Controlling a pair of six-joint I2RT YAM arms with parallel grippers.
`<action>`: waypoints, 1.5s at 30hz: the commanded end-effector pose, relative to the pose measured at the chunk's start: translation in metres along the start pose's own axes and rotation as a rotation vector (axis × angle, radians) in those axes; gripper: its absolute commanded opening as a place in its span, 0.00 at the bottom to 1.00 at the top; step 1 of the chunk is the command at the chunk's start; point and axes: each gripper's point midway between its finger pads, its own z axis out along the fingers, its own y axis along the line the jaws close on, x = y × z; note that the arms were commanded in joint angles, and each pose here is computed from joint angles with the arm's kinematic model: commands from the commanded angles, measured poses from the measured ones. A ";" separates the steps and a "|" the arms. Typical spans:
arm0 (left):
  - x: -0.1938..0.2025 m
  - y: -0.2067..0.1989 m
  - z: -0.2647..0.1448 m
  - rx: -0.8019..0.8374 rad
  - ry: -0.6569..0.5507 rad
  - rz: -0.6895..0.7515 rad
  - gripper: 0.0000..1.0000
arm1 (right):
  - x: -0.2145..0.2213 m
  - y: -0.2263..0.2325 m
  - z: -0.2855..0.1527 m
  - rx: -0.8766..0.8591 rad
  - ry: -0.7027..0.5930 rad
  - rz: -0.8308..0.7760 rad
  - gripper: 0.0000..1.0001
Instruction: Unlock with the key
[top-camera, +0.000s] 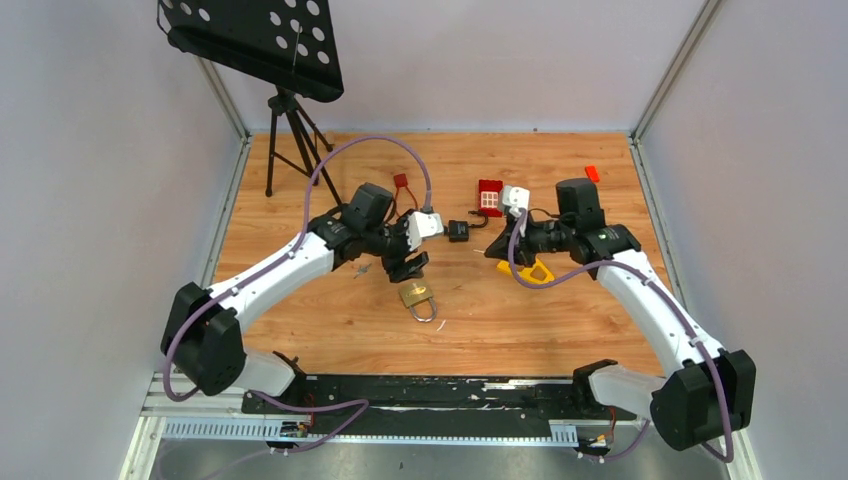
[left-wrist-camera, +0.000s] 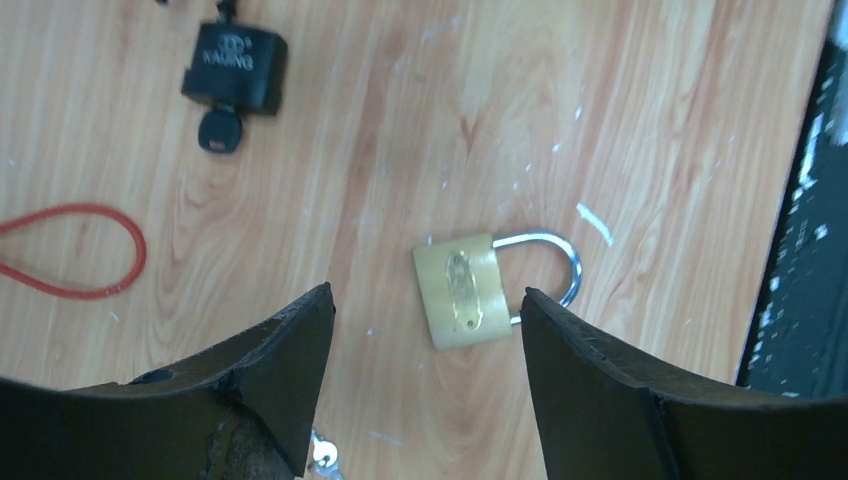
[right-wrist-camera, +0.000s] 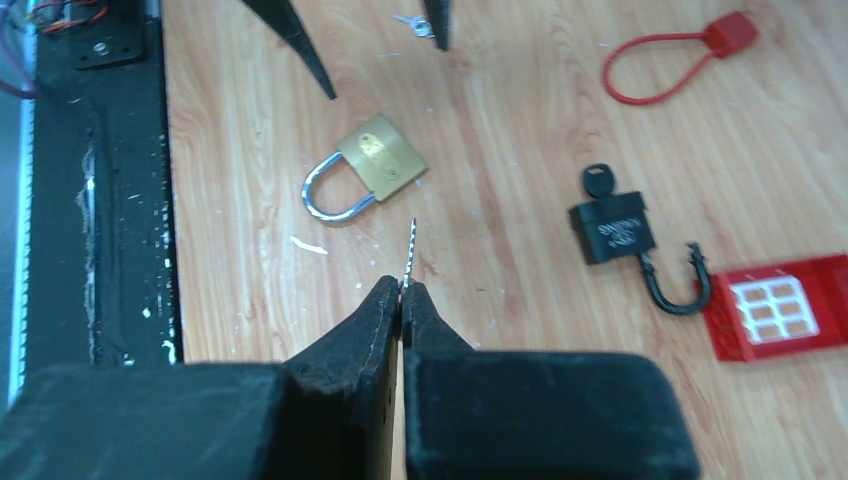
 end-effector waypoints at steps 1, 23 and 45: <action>0.027 0.000 0.008 -0.006 0.112 0.078 0.75 | -0.017 -0.016 -0.021 0.080 -0.070 -0.036 0.00; 0.087 -0.014 0.070 -0.082 0.387 0.026 0.82 | -0.012 -0.021 -0.030 0.098 -0.072 -0.019 0.00; 0.133 -0.006 0.051 -0.206 0.581 0.160 0.95 | -0.007 -0.019 -0.025 0.058 -0.066 0.010 0.00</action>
